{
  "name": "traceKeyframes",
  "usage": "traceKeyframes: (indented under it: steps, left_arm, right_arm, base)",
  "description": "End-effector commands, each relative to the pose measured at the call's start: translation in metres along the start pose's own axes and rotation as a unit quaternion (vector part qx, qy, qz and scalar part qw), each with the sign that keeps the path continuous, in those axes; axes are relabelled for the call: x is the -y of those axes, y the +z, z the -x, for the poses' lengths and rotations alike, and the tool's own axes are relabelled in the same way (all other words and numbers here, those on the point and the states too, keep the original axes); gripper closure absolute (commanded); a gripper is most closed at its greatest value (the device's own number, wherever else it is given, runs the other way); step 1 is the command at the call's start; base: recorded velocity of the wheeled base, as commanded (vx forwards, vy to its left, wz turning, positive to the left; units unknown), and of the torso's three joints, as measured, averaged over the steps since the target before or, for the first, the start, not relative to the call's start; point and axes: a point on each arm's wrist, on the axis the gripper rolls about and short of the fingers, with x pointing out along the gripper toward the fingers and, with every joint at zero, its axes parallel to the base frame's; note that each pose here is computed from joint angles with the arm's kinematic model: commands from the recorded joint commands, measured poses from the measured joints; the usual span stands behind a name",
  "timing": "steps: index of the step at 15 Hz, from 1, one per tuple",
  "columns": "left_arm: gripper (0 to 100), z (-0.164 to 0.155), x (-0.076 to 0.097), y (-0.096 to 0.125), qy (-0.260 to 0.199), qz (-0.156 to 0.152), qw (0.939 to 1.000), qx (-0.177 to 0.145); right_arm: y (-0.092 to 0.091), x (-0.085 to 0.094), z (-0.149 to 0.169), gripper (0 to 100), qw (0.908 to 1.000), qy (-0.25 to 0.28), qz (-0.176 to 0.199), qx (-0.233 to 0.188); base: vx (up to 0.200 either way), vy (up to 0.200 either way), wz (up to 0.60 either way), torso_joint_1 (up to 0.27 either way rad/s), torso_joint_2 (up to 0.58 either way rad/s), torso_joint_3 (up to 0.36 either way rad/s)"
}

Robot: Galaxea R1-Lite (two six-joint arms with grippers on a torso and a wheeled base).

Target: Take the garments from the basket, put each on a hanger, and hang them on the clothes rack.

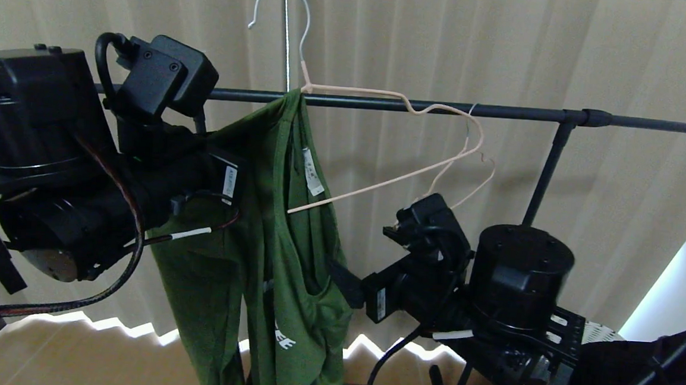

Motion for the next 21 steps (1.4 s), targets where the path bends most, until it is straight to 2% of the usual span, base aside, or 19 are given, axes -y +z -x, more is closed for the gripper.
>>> traceKeyframes:
  steps: [1, 7, 10, 11, 12, 13, 14, 16, 17, 19, 21]
  left_arm:
    - [100, 0.002, 0.005, 0.001, -0.007, 0.000, 1.0000, 0.007]
    - [100, 0.004, 0.005, 0.004, -0.007, 0.000, 0.9999, 0.012]
    - [100, 0.007, 0.003, 0.002, -0.005, -0.010, 0.9999, 0.011]
    - [100, 0.008, -0.001, -0.001, 0.001, -0.023, 0.9997, 0.005]
    - [100, 0.008, -0.008, -0.009, 0.013, -0.050, 0.9986, -0.007]
    - [100, 0.010, -0.011, -0.010, 0.017, -0.059, 0.9981, -0.010]
    - [100, 0.013, -0.015, -0.016, 0.022, -0.070, 0.9971, -0.017]
    - [100, 0.018, -0.019, -0.028, 0.028, -0.080, 0.9958, -0.033]
    - [100, 0.021, -0.020, -0.031, 0.028, -0.088, 0.9950, -0.037]
    - [100, 0.032, -0.024, -0.048, 0.030, -0.130, 0.9890, -0.065]
    - [100, 0.038, -0.023, -0.062, 0.018, -0.150, 0.9849, -0.084]
  right_arm:
    - [-0.016, -0.002, -0.015, 0, 0.9997, -0.004, 0.005, -0.022]
    - [-0.031, 0.002, -0.015, 0, 0.9975, -0.050, 0.014, -0.048]
    - [-0.034, 0.035, 0.005, 0, 0.9926, -0.095, 0.036, -0.067]
    - [-0.034, 0.045, 0.011, 0, 0.9908, -0.109, 0.039, -0.069]
    - [-0.029, 0.058, 0.019, 0, 0.9886, -0.128, 0.042, -0.067]
    - [-0.027, 0.063, 0.021, 0, 0.9876, -0.136, 0.043, -0.065]
    - [-0.022, 0.079, 0.028, 0, 0.9838, -0.163, 0.045, -0.060]
    - [-0.013, 0.101, 0.033, 0, 0.9780, -0.197, 0.049, -0.048]
    - [-0.010, 0.106, 0.034, 0, 0.9764, -0.205, 0.052, -0.044]
    - [0.003, 0.121, 0.035, 0, 0.9715, -0.228, 0.060, -0.025]
    - [0.010, 0.126, 0.032, 0, 0.9699, -0.234, 0.066, -0.015]
  base:
    - [0.000, 0.000, 0.00, 0.000, 0.00, 0.000]
    - [0.000, 0.000, 0.00, 0.000, 0.00, 0.000]
    - [0.000, 0.000, 0.00, 0.000, 0.00, 0.000]
    - [0.000, 0.000, 0.00, 0.000, 0.00, 0.000]
    - [0.000, 0.000, 0.00, 0.000, 0.00, 0.000]
    - [0.000, 0.000, 0.00, 0.000, 0.00, 0.000]
    - [0.000, 0.000, 0.00, 0.000, 0.00, 0.000]
    - [0.000, 0.000, 0.00, 0.000, 0.00, 0.000]
    - [0.000, 0.000, 0.00, 0.000, 0.00, 0.000]
    - [0.000, 0.000, 0.00, 0.000, 0.00, 0.000]
    - [0.000, 0.000, 0.00, 0.000, 0.00, 0.000]
